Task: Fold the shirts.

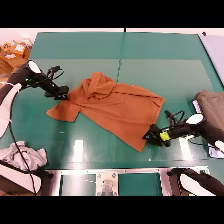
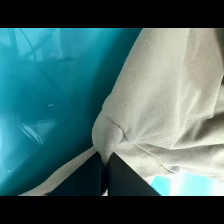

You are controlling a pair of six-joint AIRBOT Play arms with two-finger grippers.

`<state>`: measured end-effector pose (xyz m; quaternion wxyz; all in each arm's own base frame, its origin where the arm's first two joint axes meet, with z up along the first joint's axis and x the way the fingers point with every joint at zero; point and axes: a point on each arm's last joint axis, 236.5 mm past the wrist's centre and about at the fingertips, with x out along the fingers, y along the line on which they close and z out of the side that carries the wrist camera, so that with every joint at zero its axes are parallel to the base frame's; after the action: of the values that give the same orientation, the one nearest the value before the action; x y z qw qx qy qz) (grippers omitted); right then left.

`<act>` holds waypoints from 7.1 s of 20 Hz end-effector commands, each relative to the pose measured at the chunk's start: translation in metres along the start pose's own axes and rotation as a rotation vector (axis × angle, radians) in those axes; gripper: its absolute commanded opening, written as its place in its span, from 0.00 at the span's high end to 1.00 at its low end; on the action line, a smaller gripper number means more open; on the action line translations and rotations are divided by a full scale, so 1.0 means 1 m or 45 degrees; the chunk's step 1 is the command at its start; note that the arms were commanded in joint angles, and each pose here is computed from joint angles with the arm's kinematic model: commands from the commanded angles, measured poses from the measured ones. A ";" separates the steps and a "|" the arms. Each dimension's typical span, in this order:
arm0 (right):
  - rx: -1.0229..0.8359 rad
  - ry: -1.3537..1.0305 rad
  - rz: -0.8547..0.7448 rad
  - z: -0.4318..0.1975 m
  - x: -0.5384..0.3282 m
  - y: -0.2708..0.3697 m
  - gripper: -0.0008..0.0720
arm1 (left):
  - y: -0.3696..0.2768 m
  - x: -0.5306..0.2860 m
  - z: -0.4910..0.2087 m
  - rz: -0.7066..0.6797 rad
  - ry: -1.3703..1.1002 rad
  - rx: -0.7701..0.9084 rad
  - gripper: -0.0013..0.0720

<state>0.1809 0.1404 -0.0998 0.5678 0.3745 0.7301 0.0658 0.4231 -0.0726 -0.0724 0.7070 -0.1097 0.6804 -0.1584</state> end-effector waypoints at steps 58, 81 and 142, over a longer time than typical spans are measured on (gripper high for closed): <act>-1.310 -1.875 0.525 -0.115 -0.513 0.308 0.97 | -0.255 -0.530 -0.136 0.089 -1.715 0.834 0.94; -0.296 -1.161 0.369 0.336 -0.237 0.090 0.45 | -0.159 -0.073 0.184 -0.250 -0.782 0.392 0.15; 0.219 -0.813 0.287 0.141 -0.066 -0.017 0.97 | -0.005 0.005 -0.027 -0.486 -0.181 -0.292 0.94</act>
<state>0.2904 0.0234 -0.1258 0.7170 0.5068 0.4659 -0.1090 0.3963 -0.0756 -0.0905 0.6864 -0.3355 0.6162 -0.1910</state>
